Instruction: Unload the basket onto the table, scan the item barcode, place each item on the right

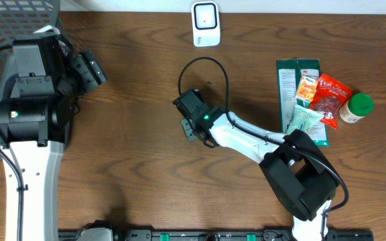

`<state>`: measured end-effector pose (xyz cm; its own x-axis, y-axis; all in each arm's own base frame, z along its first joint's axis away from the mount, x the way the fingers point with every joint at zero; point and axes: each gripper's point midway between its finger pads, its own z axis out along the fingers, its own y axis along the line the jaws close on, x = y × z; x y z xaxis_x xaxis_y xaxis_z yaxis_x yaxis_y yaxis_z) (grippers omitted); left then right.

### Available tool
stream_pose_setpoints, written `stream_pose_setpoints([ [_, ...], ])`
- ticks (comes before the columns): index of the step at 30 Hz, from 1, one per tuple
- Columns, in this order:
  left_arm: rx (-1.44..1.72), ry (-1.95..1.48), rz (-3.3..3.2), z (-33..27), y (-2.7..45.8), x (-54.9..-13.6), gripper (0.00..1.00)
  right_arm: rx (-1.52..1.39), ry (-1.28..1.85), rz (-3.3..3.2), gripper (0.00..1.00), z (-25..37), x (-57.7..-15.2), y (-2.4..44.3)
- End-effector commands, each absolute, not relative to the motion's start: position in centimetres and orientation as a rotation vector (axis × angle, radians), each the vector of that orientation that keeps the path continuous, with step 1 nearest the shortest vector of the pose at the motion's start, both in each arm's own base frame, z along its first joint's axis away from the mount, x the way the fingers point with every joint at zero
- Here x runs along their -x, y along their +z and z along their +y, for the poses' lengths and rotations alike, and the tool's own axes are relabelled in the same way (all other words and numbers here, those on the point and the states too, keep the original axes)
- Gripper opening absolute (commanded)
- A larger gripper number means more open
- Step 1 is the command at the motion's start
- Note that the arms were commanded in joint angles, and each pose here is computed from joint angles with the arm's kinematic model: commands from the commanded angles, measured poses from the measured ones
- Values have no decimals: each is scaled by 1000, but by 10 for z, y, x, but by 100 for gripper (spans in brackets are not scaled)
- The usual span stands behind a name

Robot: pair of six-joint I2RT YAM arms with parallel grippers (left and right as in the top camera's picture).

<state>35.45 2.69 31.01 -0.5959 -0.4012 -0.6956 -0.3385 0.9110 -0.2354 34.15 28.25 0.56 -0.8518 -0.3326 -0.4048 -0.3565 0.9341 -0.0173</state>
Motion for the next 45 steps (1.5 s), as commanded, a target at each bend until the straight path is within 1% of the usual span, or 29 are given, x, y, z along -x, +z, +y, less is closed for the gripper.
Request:
stream_pose_setpoints([
  [1,526,-89,2257,29,312,-356,84,503,43,2680,33,270,-334,-3],
  [3,526,-89,2256,29,312,-356,84,503,43,2681,30,269,-332,-7],
  [7,526,-89,2257,29,312,-356,84,504,42,2684,16,268,-331,-8],
  [9,526,-89,2257,29,312,-356,84,500,41,2684,13,267,-332,-8],
  [11,526,-89,2257,29,312,-356,84,487,40,2684,4,265,-335,-7],
  [13,526,-89,2257,29,312,-356,84,469,42,2683,1,262,-340,-4],
  [21,526,-89,2257,29,312,-356,84,500,98,2698,1,264,-341,1],
  [25,526,-89,2257,29,312,-356,84,521,318,2712,1,287,-337,17],
  [30,526,-89,2257,29,312,-356,84,294,625,2747,1,294,-344,48],
  [33,526,-89,2257,29,312,-356,84,216,779,2768,1,289,-348,56],
  [37,526,-89,2257,29,312,-356,84,164,918,2777,1,278,-353,60],
  [41,526,-89,2256,29,312,-356,84,99,937,2778,1,261,-361,52],
  [42,526,-89,2257,29,312,-356,84,90,955,2775,1,258,-362,50],
  [44,526,-89,2257,29,312,-356,84,166,1027,2746,1,263,-360,54],
  [45,526,-89,2256,29,312,-356,84,242,1072,2711,5,268,-358,59],
])
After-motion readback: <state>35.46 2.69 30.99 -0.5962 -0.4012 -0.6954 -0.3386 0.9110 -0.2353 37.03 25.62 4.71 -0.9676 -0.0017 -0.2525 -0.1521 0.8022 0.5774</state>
